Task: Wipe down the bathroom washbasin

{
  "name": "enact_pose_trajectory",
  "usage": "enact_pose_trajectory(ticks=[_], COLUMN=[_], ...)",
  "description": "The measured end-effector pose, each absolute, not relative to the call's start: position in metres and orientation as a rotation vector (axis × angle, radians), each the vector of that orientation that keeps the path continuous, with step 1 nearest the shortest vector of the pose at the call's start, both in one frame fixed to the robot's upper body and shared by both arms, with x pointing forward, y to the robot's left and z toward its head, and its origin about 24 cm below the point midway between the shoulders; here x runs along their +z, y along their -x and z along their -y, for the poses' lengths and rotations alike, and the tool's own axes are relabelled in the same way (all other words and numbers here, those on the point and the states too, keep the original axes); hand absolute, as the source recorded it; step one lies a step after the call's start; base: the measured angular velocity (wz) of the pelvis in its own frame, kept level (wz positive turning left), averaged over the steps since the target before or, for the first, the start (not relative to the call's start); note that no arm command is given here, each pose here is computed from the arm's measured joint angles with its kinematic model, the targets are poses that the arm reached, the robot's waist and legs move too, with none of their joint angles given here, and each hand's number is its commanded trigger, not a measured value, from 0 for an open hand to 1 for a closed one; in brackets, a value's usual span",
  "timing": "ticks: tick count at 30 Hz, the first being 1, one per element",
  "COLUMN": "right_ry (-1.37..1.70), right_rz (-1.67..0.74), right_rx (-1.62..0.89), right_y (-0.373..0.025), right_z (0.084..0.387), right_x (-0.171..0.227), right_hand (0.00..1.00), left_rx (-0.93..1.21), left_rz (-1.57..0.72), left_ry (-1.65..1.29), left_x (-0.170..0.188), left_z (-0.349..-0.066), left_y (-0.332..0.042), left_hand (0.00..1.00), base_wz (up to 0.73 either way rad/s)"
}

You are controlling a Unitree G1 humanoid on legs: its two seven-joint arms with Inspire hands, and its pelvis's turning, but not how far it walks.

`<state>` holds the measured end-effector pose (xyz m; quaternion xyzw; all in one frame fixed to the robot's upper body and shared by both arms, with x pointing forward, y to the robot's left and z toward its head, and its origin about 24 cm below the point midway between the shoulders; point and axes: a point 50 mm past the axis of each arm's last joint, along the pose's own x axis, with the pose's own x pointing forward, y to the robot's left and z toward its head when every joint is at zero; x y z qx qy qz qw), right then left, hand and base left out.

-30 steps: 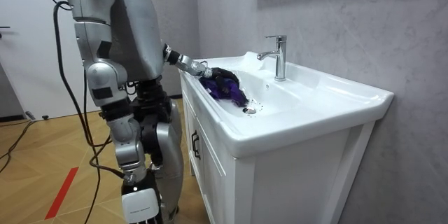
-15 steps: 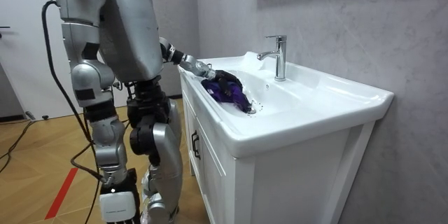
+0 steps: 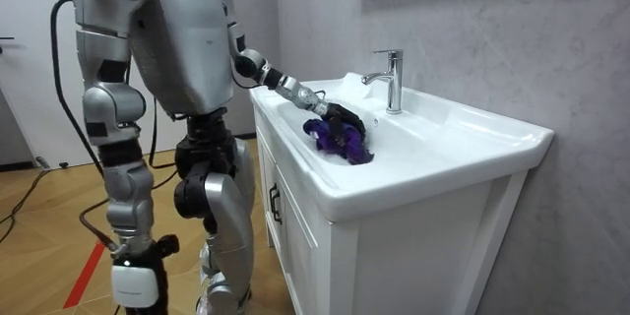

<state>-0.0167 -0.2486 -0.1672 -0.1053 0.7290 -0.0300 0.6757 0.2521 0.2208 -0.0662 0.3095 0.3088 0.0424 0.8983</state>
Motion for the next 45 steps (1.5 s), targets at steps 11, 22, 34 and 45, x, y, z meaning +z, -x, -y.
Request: enact_pose_trajectory(ticks=[11,22,34,45], right_ry=[0.212,0.242,0.289,0.330], right_rz=[-1.653,-1.639,-1.686,-1.652], right_rx=[-0.104,-0.123,-0.120,-0.037], right_y=[0.024,0.020,0.030,0.019], right_z=[0.252,0.257,0.259,0.249], right_x=[-0.166,-0.165,-0.164,-0.167], right_hand=[0.00,0.00,0.00,0.00], left_rx=[0.073,0.062,0.073,0.023], left_rz=[-0.547,-0.485,-0.481,-0.487], left_ry=[-0.680,-0.699,-0.599,-0.550], left_x=[-0.043,-0.020,-0.021,-0.028], left_z=[-0.206,-0.195,-0.182,-0.157], left_y=[-0.286,-0.314,-0.315,-0.311], left_hand=[1.00,1.00,1.00,1.00], base_wz=[-0.22,-0.14,0.00,0.08])
